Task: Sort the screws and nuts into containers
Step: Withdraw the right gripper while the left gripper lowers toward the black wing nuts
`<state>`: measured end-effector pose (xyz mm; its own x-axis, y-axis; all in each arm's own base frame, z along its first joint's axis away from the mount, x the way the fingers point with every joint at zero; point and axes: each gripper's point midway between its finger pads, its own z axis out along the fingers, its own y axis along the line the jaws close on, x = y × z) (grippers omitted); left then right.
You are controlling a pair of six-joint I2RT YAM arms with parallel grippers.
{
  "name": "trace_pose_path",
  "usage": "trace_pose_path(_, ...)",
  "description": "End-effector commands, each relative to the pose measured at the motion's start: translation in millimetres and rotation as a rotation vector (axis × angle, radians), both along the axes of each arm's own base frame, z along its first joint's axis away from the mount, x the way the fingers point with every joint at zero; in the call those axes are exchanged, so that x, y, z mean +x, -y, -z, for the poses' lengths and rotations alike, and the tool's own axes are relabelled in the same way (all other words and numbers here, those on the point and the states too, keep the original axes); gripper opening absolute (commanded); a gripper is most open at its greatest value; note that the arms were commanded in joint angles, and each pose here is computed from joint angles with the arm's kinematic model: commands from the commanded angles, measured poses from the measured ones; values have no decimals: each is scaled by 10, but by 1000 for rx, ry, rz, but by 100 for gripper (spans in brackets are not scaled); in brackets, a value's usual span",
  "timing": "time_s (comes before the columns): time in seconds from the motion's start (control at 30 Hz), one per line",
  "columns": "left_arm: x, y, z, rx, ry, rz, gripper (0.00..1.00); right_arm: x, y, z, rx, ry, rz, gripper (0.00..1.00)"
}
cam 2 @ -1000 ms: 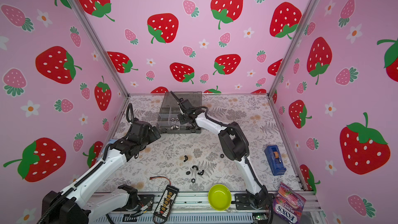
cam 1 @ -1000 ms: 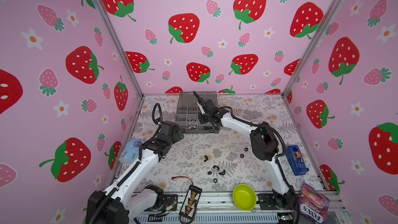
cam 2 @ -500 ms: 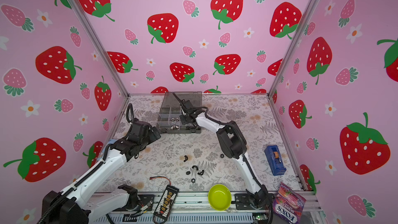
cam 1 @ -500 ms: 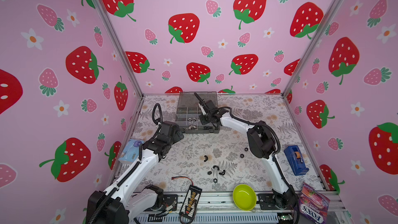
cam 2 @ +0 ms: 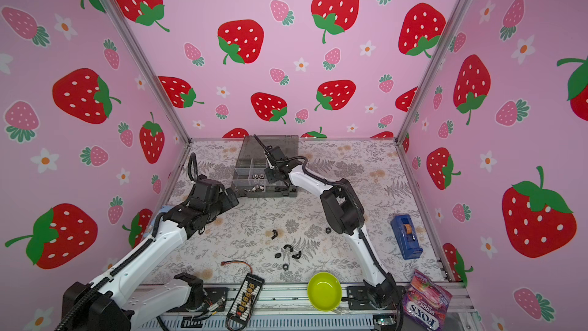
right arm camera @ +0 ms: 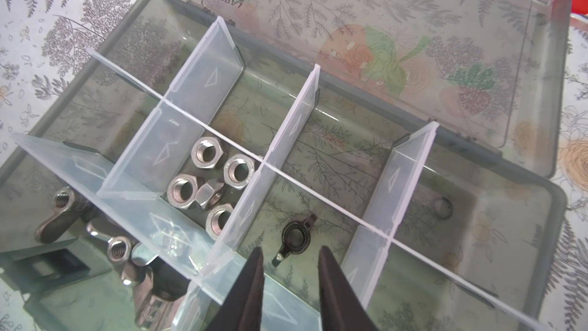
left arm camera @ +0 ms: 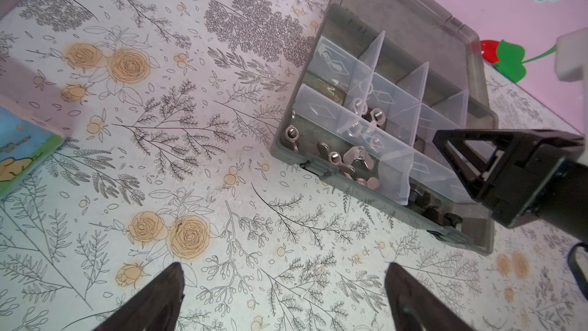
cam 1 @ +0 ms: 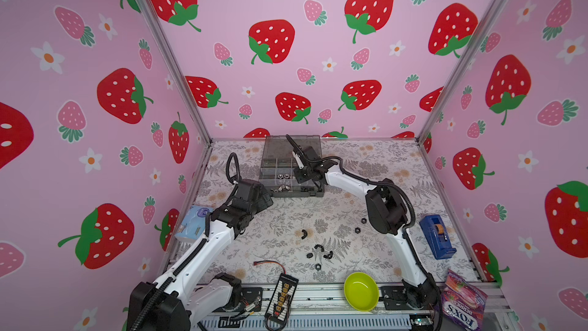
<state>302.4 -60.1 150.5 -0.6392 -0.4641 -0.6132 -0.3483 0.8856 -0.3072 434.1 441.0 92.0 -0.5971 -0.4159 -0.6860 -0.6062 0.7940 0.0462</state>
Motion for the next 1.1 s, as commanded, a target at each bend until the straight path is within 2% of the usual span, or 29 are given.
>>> trace_pose_path(0.0,-102,89,91,-24,-41,52,100,-41,123,-391,26,35,31,36)
trace_pose_path(0.3,-543,786,339,-28,-152,257,95,-498,919,-624,50,31,223,51)
trace_pose_path(0.53,-753,1361,621,-7,-237,428,77,-967,1626,-450,21,-8,376,68)
trace_pose_path(0.77,-827,1759,866,23,-328,551,63,-1272,2043,-399,21,-14,442,86)
trace_pose_path(0.9,-807,1867,943,34,-344,579,54,-1349,2153,-358,12,-13,457,88)
trace_pose_path(1.07,-734,1914,999,69,-355,589,48,-1465,2233,-265,-3,-41,459,89)
